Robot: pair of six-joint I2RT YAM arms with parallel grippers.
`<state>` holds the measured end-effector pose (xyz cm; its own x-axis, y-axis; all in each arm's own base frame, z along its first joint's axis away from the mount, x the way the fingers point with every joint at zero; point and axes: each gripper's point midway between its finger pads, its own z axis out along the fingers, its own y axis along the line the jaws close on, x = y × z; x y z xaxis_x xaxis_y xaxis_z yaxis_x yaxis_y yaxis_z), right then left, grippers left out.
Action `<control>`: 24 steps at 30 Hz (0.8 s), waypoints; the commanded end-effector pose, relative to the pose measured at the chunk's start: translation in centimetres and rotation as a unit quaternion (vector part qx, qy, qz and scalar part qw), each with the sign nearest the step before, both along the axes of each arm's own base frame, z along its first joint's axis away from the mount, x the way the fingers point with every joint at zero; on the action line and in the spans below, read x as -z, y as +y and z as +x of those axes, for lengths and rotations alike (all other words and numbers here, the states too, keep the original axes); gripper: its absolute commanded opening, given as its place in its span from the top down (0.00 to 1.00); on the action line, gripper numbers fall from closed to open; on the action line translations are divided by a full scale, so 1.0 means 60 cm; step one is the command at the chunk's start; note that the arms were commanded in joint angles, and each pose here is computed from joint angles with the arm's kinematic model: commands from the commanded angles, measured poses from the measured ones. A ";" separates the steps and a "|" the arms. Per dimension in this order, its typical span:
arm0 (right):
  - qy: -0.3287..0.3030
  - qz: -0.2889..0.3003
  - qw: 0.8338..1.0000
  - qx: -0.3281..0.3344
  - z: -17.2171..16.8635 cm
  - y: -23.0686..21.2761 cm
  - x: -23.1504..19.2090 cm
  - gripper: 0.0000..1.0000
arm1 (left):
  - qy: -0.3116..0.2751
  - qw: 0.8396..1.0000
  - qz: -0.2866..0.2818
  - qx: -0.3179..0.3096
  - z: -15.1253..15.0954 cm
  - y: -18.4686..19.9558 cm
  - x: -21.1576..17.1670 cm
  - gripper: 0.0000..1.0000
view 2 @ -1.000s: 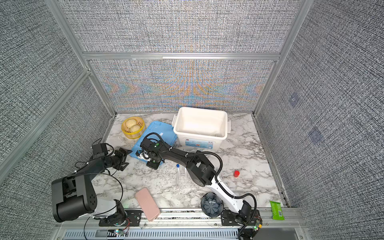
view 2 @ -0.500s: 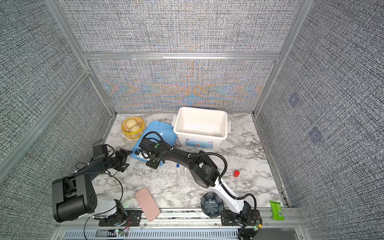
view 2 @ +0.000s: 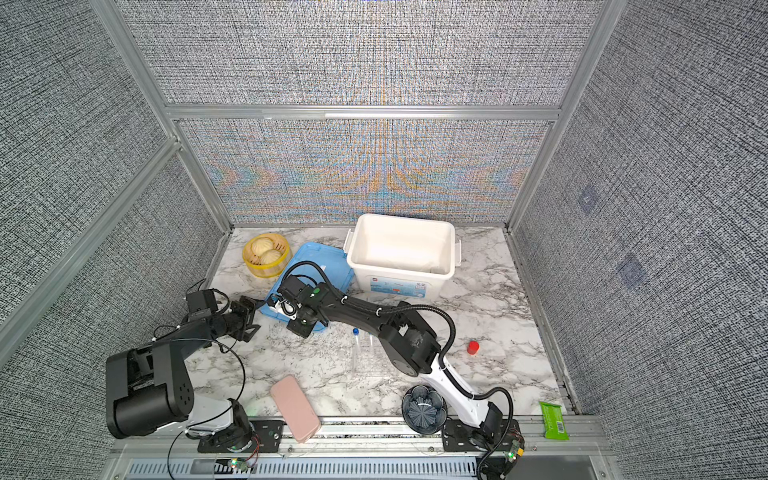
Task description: Organize the chemistry lab equipment
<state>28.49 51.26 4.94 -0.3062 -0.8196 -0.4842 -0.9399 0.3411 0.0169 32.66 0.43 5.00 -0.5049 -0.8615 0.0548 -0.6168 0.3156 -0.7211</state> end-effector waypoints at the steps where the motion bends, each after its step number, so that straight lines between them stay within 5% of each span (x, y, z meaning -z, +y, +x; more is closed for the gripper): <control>1: 0.008 0.017 1.000 0.025 0.012 0.020 0.009 0.72 | 0.004 1.000 0.013 -0.014 0.000 0.012 -0.003 0.16; 7: -0.002 -0.001 0.999 0.040 0.027 0.029 0.038 0.72 | 0.023 0.998 0.032 -0.039 -0.014 0.035 -0.011 0.16; 10: -0.001 -0.012 0.999 0.039 0.025 0.024 0.054 0.94 | 0.025 0.998 0.035 -0.042 -0.019 0.041 -0.012 0.16; 12: -0.003 -0.029 0.999 0.041 0.024 0.017 0.069 1.00 | 0.027 0.998 0.033 -0.043 -0.021 0.041 -0.009 0.16; 18: -0.023 -0.052 0.998 0.041 0.021 0.007 0.068 1.00 | 0.029 0.999 0.018 -0.039 -0.024 0.032 0.003 0.16; 24: -0.016 0.028 0.999 0.040 0.013 0.035 -0.013 1.00 | 0.011 0.999 -0.004 -0.030 -0.020 0.020 0.004 0.21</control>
<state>29.80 52.98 4.03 -0.3374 -0.7930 -0.5072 -0.9099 0.4129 -0.0402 30.73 1.85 4.14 -0.4345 -0.8973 0.0775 -0.6856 0.2737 -0.6745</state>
